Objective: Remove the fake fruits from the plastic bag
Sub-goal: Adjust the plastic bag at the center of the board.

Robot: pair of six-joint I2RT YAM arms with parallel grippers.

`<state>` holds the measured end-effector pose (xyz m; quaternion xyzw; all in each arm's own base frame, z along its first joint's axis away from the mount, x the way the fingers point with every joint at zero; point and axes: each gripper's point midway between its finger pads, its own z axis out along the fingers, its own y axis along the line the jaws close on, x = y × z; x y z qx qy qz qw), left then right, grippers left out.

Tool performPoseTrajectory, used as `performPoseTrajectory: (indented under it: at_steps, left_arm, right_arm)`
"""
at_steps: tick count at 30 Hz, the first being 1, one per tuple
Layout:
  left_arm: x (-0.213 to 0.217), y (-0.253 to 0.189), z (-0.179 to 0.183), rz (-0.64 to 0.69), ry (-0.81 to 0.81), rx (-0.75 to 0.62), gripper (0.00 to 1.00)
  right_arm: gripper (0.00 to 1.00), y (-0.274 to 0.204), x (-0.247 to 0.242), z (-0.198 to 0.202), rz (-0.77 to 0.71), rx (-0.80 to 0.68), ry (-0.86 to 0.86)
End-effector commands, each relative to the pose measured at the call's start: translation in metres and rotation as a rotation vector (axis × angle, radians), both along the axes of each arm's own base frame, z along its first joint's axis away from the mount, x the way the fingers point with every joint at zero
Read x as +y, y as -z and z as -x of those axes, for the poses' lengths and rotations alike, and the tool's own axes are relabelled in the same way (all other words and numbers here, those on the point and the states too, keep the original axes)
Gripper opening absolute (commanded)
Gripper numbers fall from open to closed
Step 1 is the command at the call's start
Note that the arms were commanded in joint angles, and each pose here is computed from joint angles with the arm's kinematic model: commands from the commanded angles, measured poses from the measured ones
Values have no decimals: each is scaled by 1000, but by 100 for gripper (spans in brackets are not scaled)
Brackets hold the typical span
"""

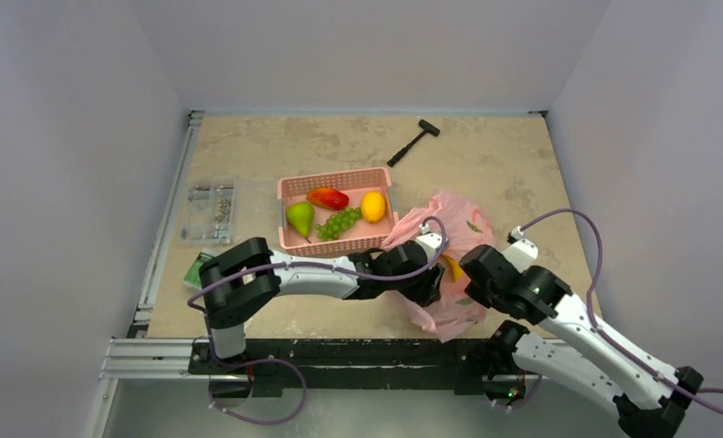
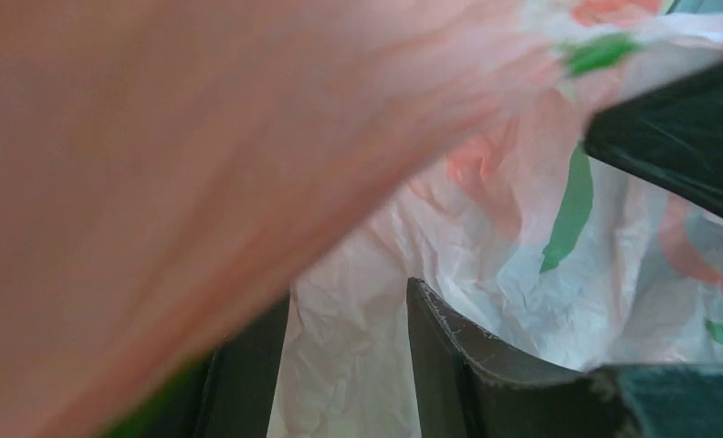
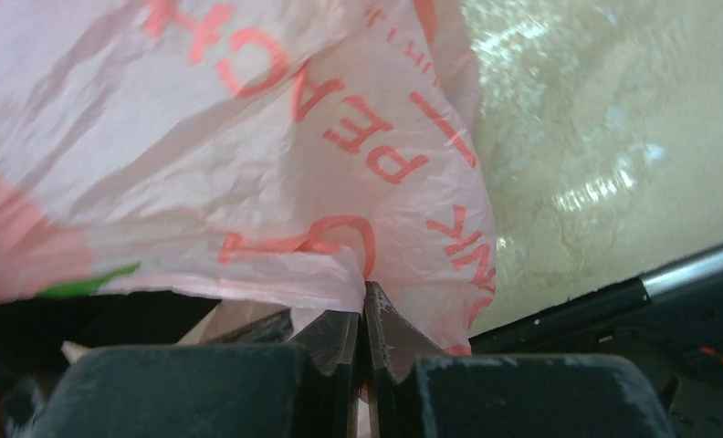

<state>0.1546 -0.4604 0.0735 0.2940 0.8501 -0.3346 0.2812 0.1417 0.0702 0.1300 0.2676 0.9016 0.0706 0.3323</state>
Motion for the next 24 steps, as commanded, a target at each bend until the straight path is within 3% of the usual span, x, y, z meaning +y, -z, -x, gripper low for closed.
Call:
performPoseTrajectory:
  at_steps: [1,5,7,12,16,24]
  left_arm:
    - [-31,-29,13,185,34,-66,50]
    - [-27,-3,11,172,9,-86,51]
    - [-20,2,9,161,0,-101,52]
    - [-15,-18,-3,164,-5,-95,58]
    - [-18,-30,-15,121,-53,-32,60]
    - [-34,-60,-41,172,-272,77,51]
  right_arm:
    - [3,23,-17,2,44,75,256]
    - [6,41,-11,-9,28,51,300]
    - [2,42,-15,-9,12,31,338]
    - [0,47,6,-19,-99,-22,260]
    - [0,46,6,-20,-86,-31,232]
    - [0,20,0,-27,-79,-116,205]
